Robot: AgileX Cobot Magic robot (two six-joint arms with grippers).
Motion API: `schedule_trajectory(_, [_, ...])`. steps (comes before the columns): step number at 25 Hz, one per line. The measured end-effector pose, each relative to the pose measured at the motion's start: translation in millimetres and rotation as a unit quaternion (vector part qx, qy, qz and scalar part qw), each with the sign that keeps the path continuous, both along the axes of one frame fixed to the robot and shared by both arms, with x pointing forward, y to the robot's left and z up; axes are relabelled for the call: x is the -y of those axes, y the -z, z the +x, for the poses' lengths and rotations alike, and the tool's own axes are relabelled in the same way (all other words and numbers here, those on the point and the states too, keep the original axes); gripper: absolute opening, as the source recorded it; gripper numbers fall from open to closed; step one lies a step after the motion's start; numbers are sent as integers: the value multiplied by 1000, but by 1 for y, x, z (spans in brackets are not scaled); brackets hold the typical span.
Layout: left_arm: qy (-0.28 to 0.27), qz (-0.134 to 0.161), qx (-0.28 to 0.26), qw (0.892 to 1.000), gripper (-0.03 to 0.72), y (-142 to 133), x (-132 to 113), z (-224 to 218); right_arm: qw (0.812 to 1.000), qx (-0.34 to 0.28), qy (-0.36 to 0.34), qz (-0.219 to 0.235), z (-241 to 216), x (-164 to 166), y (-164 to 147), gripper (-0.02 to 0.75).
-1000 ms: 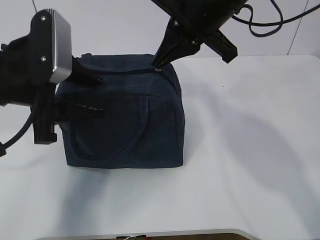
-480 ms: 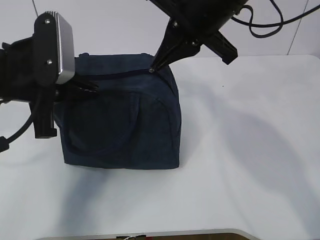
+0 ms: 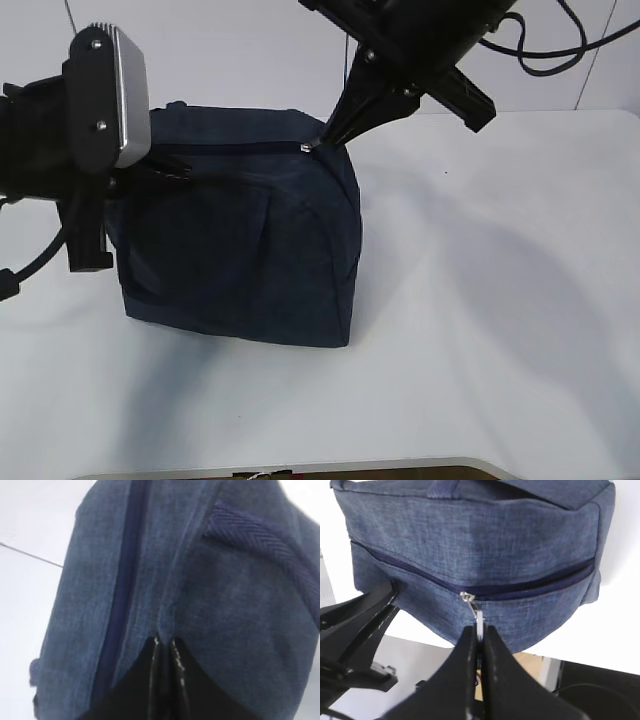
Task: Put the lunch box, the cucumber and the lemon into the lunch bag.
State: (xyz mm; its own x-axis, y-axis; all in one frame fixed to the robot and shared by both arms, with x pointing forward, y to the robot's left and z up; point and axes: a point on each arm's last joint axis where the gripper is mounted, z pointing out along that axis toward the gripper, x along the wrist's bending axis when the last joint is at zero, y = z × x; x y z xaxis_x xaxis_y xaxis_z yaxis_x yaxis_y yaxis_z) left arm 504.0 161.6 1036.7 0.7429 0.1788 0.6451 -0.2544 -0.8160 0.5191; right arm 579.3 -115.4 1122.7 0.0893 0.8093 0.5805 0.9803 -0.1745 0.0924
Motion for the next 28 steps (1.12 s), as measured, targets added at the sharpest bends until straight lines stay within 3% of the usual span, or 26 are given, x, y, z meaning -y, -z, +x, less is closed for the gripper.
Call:
schedule_trajectory(8, [-11,3,9,1000,-9,-1,-1,2,1000,-5,14,9,5,9,-1,5])
schedule_trajectory(28, [-49,9,38,998,-9,-4,-6,8,999,21,-10,-24,6,13,2,5])
